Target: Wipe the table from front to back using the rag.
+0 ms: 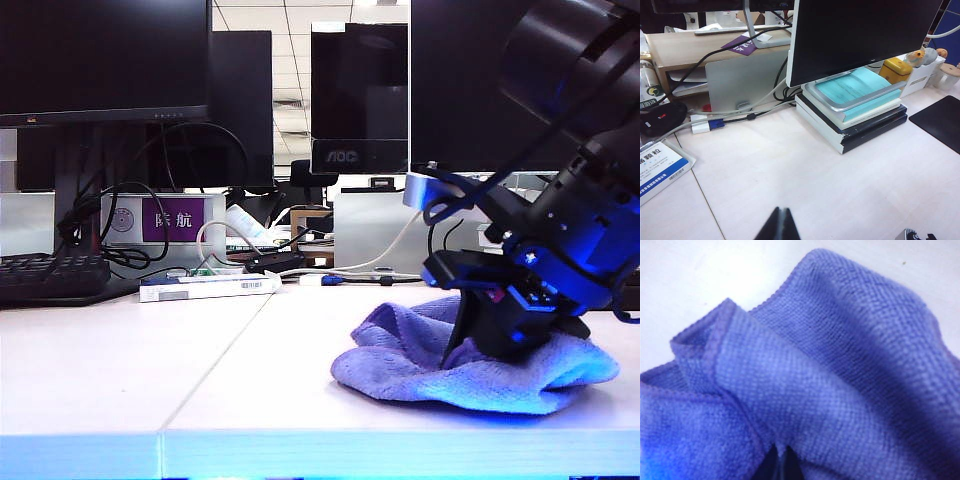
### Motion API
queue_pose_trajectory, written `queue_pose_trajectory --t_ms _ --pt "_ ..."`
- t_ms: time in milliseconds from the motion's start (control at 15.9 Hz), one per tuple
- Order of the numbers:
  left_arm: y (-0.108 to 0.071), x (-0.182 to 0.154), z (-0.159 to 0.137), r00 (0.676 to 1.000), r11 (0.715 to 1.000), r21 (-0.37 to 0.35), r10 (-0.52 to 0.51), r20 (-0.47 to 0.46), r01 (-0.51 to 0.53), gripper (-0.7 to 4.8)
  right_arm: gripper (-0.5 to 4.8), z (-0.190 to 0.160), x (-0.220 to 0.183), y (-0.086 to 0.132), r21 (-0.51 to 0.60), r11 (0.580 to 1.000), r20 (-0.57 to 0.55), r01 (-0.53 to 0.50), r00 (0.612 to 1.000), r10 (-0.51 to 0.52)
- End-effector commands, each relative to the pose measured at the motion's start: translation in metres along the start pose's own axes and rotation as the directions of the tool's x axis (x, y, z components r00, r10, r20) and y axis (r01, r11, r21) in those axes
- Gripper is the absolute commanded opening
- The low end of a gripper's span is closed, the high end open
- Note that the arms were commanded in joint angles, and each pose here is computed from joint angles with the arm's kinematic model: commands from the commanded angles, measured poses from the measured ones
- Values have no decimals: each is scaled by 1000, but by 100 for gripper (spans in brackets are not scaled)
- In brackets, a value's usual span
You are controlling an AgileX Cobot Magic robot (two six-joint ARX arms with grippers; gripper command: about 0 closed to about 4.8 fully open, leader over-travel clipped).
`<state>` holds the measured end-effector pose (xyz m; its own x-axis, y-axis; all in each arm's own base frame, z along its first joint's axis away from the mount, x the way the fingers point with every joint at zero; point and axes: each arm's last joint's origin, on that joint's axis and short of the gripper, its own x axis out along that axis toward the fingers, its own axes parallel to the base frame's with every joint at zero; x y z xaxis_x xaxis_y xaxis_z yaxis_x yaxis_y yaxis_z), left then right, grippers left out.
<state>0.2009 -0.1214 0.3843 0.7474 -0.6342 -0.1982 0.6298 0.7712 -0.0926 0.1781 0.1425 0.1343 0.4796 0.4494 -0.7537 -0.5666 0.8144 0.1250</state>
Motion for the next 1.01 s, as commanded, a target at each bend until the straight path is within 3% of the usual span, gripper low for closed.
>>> queue_pose_trajectory --t_ms 63,126,440,629,944,1007 --pt "-1 -1 3 1000 1000 1 -1 14 1 -4 120 -22 1 2 57 993 -232 -102 966 112" --pt "-1 -1 3 1000 1000 1 -1 14 1 -4 138 -14 -2 3 60 993 -232 -105 966 116" --pt "-1 -1 3 1000 1000 1 -1 14 1 -4 133 17 -17 8 50 993 -180 -109 977 117" --pt "-1 -1 3 1000 1000 1 -1 14 1 -4 16 29 -21 8 47 995 -152 -88 984 94" --pt "-1 -1 3 1000 1000 1 -1 14 1 -4 13 61 -32 7 23 997 -53 -75 996 76" --pt "-1 -1 3 1000 1000 1 -1 14 1 -4 35 68 -35 6 25 997 -32 -75 997 75"
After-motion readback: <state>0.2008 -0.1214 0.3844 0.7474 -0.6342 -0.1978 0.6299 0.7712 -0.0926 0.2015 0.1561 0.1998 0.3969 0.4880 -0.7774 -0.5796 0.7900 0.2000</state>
